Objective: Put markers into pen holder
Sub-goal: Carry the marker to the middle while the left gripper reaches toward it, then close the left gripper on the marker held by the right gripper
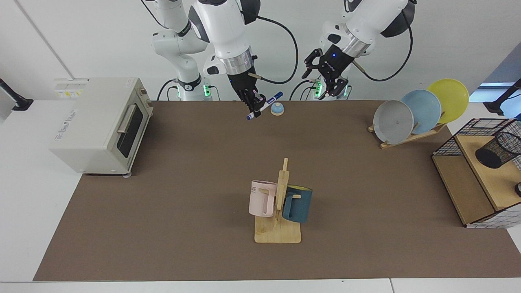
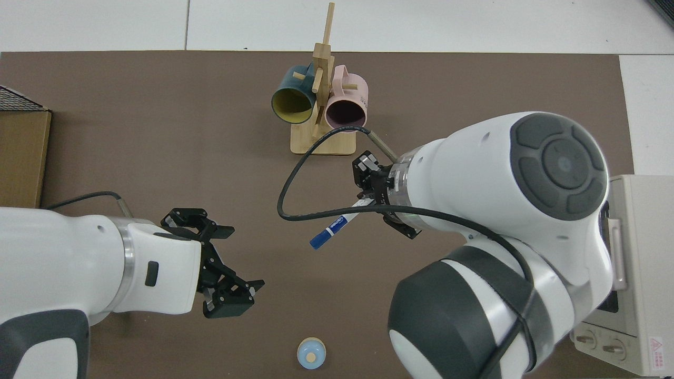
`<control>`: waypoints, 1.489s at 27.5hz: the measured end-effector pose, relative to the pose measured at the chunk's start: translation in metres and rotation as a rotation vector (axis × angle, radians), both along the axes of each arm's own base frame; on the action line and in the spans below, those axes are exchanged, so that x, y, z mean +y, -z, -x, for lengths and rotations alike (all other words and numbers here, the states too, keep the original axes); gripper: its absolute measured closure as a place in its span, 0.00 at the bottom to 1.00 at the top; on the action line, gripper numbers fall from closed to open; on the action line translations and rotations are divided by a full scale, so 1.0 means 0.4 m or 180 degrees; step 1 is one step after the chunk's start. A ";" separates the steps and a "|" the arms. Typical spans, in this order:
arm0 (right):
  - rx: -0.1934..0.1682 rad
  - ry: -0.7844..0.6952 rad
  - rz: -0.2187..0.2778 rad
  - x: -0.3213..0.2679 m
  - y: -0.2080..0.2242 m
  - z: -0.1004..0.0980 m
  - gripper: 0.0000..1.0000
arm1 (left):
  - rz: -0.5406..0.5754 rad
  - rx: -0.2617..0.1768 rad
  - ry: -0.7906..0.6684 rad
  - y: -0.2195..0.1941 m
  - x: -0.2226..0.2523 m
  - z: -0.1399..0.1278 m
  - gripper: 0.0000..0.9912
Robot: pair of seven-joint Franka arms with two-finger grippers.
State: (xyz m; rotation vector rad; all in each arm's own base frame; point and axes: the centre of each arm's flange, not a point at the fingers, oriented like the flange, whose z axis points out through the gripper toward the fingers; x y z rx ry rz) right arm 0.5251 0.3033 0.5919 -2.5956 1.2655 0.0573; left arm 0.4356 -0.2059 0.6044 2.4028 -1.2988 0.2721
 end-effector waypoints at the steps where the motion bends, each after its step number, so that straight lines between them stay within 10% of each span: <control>1: 0.0004 0.0021 -0.0011 0.007 -0.001 0.003 0.83 | 0.0006 -0.0031 0.0008 -0.001 -0.009 0.003 0.00; 18: -0.0019 0.0116 -0.0186 0.137 0.004 0.056 0.83 | 0.0021 -0.0153 0.0069 0.016 -0.076 0.024 0.09; 22: -0.0017 0.0115 -0.0186 0.137 0.004 0.056 0.83 | 0.0048 -0.0133 0.0061 0.018 -0.078 0.025 0.28; 28: -0.0018 0.0110 -0.0188 0.139 0.004 0.057 0.83 | 0.0052 -0.0124 0.0058 0.020 -0.078 0.026 0.32; 36: -0.0036 0.0107 -0.0201 0.142 0.001 0.058 0.83 | 0.0053 -0.0118 0.0028 0.025 -0.068 0.020 0.82; 41: -0.0040 0.0107 -0.0204 0.143 0.000 0.058 0.83 | 0.0053 -0.0116 0.0025 0.026 -0.067 0.020 0.82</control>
